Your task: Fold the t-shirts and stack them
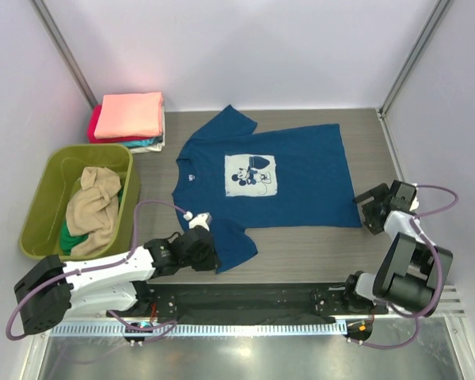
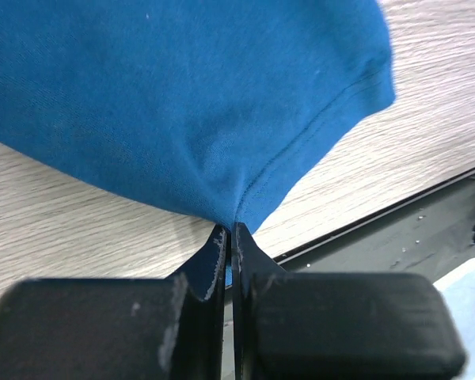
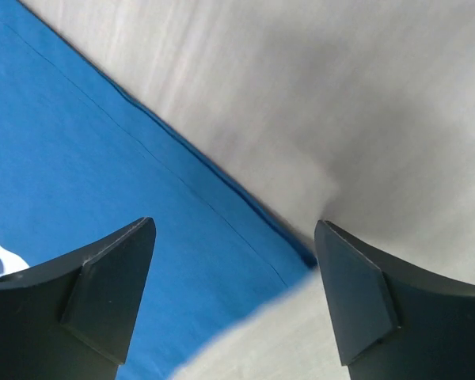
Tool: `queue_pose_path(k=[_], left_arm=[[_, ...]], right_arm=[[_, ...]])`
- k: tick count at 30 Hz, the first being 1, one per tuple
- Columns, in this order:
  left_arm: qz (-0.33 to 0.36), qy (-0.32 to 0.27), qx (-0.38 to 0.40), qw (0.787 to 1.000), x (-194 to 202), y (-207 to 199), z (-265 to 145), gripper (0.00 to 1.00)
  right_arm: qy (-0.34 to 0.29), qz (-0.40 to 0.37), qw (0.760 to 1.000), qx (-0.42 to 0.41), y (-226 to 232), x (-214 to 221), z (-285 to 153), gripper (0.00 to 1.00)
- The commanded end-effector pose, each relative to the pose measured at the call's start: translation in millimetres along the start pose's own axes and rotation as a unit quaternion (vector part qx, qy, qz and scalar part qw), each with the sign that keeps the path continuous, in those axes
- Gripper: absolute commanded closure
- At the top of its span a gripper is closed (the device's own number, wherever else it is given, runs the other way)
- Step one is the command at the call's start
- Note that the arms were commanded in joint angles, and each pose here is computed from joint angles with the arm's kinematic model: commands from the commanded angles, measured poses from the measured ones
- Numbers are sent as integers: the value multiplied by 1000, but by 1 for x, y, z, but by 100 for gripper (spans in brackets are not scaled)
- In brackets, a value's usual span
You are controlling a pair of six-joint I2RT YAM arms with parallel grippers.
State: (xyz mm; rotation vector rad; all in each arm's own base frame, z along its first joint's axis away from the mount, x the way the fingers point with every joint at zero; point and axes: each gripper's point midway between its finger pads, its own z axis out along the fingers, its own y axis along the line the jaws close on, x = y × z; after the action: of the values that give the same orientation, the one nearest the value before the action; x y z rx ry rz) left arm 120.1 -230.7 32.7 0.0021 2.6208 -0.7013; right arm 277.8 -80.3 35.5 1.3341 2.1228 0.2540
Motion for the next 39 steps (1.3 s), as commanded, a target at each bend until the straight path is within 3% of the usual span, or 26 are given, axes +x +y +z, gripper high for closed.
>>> queue_pose_path(k=[1, 5, 9, 12, 14, 16, 18, 24, 27, 32, 39], left_arm=[[10, -28, -6, 1000, -12, 1, -6, 100], [13, -33, -11, 999, -12, 6, -12, 100], [17, -52, -19, 998, -19, 11, -18, 100], [20, -57, -23, 998, -22, 12, -22, 100], [21, -58, -26, 998, -24, 12, -23, 100], [22, -57, -24, 998, -25, 10, -24, 100], [22, -56, -24, 998, -25, 9, -24, 100], [24, -54, -19, 998, -27, 4, -24, 100], [26, -55, -17, 998, -27, 3, -22, 100], [29, -58, -12, 998, -29, 0, -21, 100], [33, -59, -12, 998, -29, 1, -20, 100]], right_arm=[[22, 21, 999, -37, 14, 6, 15, 14], [17, 15, 1000, -15, 0, 11, 20, 18], [20, 2, 1000, -10, -7, 15, 22, 28], [26, -6, 1000, -12, -12, 23, 19, 42], [28, -7, 1000, -11, -15, 28, 17, 44], [29, -5, 1000, -8, -19, 32, 14, 42], [18, -4, 1000, 0, -21, 29, 10, 34], [-69, 6, 997, 43, -31, -2, -20, 14], [-81, 10, 995, 54, -37, 0, -32, 10], [-14, 10, 1000, 20, -31, 28, -23, 10], [55, 17, 998, 1, -26, 57, 3, 27]])
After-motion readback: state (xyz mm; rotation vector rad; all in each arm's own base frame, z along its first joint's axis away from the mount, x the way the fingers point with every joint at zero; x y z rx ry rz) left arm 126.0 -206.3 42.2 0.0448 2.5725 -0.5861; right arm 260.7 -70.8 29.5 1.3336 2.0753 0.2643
